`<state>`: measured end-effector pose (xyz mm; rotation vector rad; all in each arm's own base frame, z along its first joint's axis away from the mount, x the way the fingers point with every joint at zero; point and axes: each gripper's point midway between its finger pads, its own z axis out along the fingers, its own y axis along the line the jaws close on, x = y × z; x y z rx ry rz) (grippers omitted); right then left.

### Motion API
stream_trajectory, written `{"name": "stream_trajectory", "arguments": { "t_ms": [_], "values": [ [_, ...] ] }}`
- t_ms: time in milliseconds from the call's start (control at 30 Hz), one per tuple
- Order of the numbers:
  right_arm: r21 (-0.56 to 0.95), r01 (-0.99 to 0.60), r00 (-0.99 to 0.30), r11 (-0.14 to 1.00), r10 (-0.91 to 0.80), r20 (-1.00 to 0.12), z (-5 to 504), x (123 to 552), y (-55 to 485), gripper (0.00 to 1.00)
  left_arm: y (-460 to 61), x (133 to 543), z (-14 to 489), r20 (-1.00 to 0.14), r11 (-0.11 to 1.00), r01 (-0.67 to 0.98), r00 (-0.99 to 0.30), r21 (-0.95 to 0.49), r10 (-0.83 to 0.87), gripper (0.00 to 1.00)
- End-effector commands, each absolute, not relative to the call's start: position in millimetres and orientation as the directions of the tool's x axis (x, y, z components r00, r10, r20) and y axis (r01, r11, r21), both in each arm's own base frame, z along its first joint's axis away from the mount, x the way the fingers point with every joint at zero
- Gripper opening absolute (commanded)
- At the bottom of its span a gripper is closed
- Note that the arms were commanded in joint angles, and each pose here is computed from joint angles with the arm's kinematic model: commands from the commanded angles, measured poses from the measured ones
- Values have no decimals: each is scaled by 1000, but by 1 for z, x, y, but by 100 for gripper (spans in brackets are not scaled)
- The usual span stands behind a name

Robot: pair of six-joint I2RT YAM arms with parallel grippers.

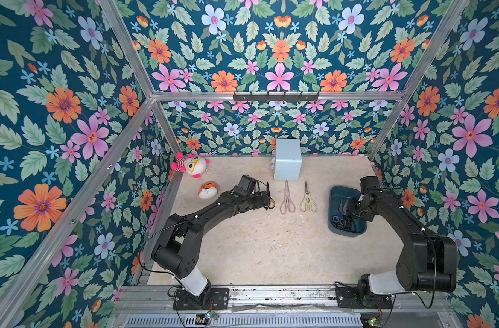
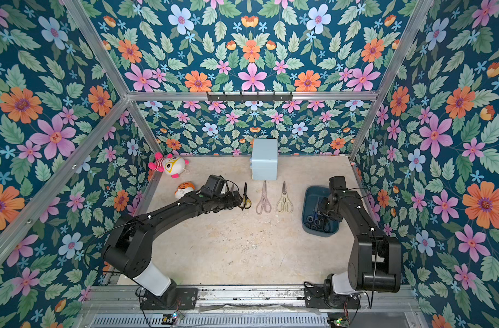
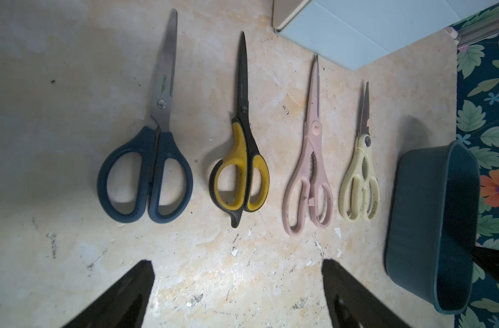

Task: Take the scissors out of the storage box
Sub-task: Pick up the scissors from the storage box.

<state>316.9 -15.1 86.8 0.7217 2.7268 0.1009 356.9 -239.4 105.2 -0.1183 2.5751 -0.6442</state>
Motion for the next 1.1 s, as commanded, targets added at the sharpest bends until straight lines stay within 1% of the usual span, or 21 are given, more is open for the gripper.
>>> {"name": "stream_trajectory", "arguments": {
  "t_ms": [0, 100, 167, 267, 433, 600, 833, 1067],
  "values": [
    [128, 484, -815, 865, 500, -294, 79, 323, -27, 30, -242, 357, 108, -437, 880, 41, -878, -474, -194, 97],
    [141, 511, -800, 848, 529, -283, 69, 323, -39, 30, -241, 356, 108, -438, 881, 40, -878, -472, -195, 97],
    [195, 508, -791, 839, 544, -279, 67, 325, -40, 30, -240, 355, 108, -439, 882, 39, -877, -470, -195, 97],
    [272, 469, -789, 840, 537, -299, 69, 333, -32, 34, -240, 355, 107, -438, 884, 39, -878, -467, -193, 97],
    [363, 413, -798, 835, 524, -299, 74, 343, -16, 34, -241, 356, 107, -437, 885, 41, -880, -463, -188, 97],
    [386, 396, -798, 833, 520, -303, 76, 350, -13, 34, -239, 356, 105, -435, 888, 37, -881, -458, -188, 97],
    [390, 405, -813, 827, 521, -262, 59, 353, -11, 33, -236, 354, 106, -438, 894, 34, -879, -447, -186, 97],
    [384, 407, -817, 829, 518, -254, 51, 356, -12, 31, -234, 354, 108, -445, 898, 29, -875, -440, -190, 97]
  ]
}}
